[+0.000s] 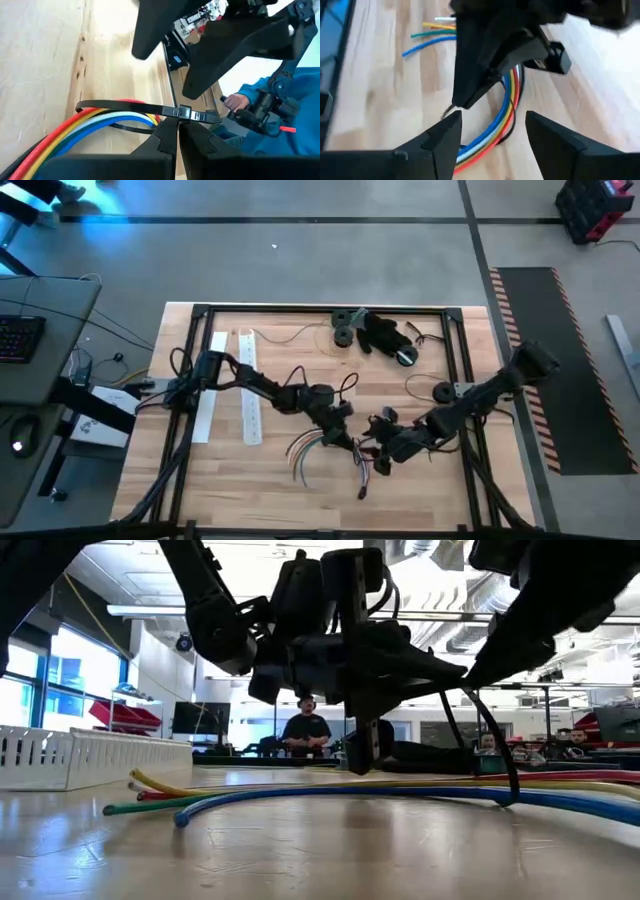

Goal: Ziptie cables
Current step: Wrap the cables together using a black zip tie

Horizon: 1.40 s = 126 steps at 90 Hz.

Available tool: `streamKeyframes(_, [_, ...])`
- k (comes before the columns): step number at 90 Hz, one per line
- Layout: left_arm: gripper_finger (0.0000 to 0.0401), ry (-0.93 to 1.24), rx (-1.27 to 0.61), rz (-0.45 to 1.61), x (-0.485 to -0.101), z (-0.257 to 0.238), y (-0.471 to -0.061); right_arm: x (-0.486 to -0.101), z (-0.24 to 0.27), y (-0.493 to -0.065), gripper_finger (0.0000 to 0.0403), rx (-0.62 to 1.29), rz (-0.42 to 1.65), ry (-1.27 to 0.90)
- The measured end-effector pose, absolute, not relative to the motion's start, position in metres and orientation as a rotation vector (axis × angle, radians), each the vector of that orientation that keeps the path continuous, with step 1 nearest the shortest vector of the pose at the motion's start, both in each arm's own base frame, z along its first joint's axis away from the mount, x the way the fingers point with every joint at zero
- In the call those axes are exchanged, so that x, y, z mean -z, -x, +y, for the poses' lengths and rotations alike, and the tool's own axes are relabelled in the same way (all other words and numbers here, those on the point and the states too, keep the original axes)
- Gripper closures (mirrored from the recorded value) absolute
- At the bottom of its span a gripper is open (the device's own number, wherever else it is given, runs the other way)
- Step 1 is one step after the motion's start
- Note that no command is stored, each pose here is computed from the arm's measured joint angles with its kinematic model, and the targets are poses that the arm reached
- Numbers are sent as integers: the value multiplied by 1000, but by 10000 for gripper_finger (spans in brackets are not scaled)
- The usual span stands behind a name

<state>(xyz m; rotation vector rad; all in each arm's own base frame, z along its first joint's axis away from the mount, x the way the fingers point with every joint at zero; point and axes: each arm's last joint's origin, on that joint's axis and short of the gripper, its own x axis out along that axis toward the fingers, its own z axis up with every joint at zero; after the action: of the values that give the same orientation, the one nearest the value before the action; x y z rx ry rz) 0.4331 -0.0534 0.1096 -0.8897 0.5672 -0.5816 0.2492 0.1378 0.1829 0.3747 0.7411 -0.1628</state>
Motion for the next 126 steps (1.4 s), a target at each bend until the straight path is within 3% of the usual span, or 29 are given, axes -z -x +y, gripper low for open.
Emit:
streamKeyframes(24, [401,681,631,507,-120,-82,-435,-189,132,-241,227,337,733,-748])
streamKeyframes(42, [401,476,642,598,-121,-89,-442,-198,141,-241,246,301,777,-936])
streamKeyframes(76, [401,373,678,611,-118,-89,-440,-182,160,-240,250,595,828,-1036])
streamKeyframes(99, [401,399,649,612,-119,-88,-441,-139,167,-193,250,744,718,-1132])
streamKeyframes(115, [401,468,569,640,-118,-87,-442,-98,145,-172,250,633,576,-1156])
streamKeyframes(126, [401,497,526,649,-117,-87,-442,-90,132,-171,250,530,483,-1094])
